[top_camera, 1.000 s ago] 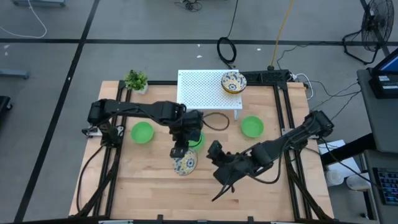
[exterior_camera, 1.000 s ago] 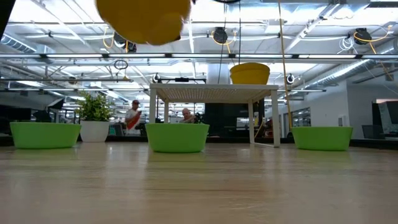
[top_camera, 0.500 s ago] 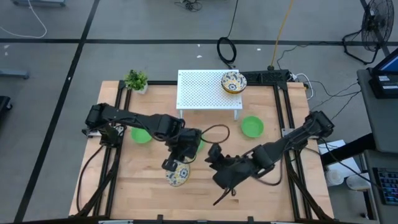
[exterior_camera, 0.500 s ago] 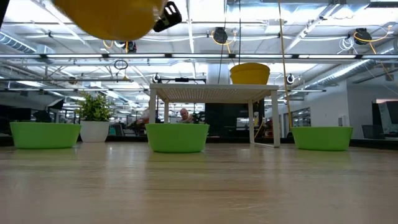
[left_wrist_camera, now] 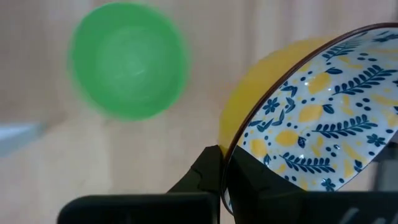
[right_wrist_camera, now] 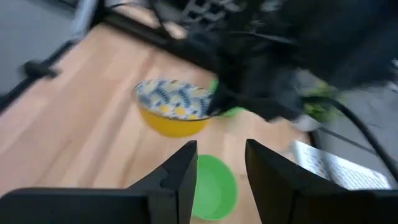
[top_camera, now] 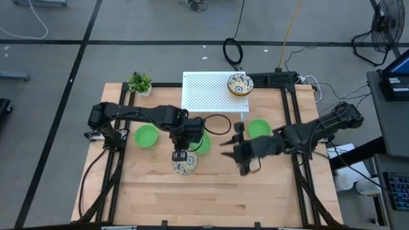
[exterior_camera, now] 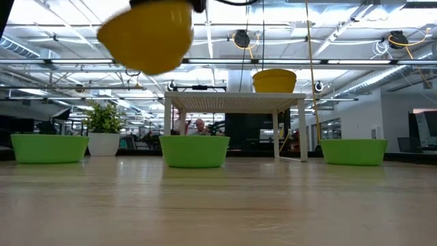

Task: Pick & Place Mini bowls
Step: Stack the blue and yellow patterned bowl on top of the blue and yellow patterned bowls on the shelf

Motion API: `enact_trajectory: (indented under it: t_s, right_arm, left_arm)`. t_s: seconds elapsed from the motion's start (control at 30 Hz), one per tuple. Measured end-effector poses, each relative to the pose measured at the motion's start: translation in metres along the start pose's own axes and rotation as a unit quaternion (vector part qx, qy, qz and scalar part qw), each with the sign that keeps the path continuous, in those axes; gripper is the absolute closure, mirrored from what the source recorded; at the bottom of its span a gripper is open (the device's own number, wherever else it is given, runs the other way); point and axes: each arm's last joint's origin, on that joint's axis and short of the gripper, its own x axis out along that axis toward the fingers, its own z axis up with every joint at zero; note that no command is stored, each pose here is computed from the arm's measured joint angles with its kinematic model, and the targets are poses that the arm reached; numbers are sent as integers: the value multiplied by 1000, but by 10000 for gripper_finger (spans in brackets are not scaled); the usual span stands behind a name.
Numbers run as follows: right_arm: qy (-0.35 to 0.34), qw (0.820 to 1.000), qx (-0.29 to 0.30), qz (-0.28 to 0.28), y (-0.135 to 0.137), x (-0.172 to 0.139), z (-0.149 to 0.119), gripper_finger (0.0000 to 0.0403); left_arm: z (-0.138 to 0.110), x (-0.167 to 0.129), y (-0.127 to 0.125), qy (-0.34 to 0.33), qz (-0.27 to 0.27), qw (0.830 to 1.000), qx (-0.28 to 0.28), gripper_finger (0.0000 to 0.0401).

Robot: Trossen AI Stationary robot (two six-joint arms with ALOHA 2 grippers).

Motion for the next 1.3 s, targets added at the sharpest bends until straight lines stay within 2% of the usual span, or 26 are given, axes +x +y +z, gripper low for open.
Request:
enact_trajectory:
  t_s: [0.13, 0.3, 0.5, 0.67, 0.8, 0.9, 0.97, 1.1, 1.3]
  right_arm:
    - [-4, 999, 29, -36, -19, 3, -25, 281]
    - [23, 999, -32, -27, -17, 22, -69, 281]
    - [-27, 990, -130, -55, -4, 38, -108, 284]
    - [-99, 969, -206, -90, 8, 41, -117, 284]
    - [-103, 958, -241, -119, 16, 51, -118, 280]
    - [-82, 955, -253, -133, 20, 61, -123, 275]
    - [-63, 957, -245, -140, 21, 65, -127, 274]
    - [-35, 963, -197, -181, 21, 66, -129, 275]
    - [-13, 962, -148, -229, 24, 60, -128, 282]
  left_arm:
    - [-6, -1, 8, 30, 57, 998, -18, 392]
    - [-6, -3, 16, 26, 73, 996, -49, 392]
    - [-6, -4, 23, 22, 76, 993, -86, 392]
    - [-5, -5, 29, 23, 38, 994, -100, 392]
    - [-3, -4, 34, 17, 44, 995, -92, 392]
    - [5, -6, 34, -29, 58, 997, -47, 392]
    - [14, -12, 32, -94, 56, 994, -19, 392]
    - [25, -31, 26, -209, 51, 976, 36, 392]
    - [23, -56, 20, -283, 49, 956, 66, 392]
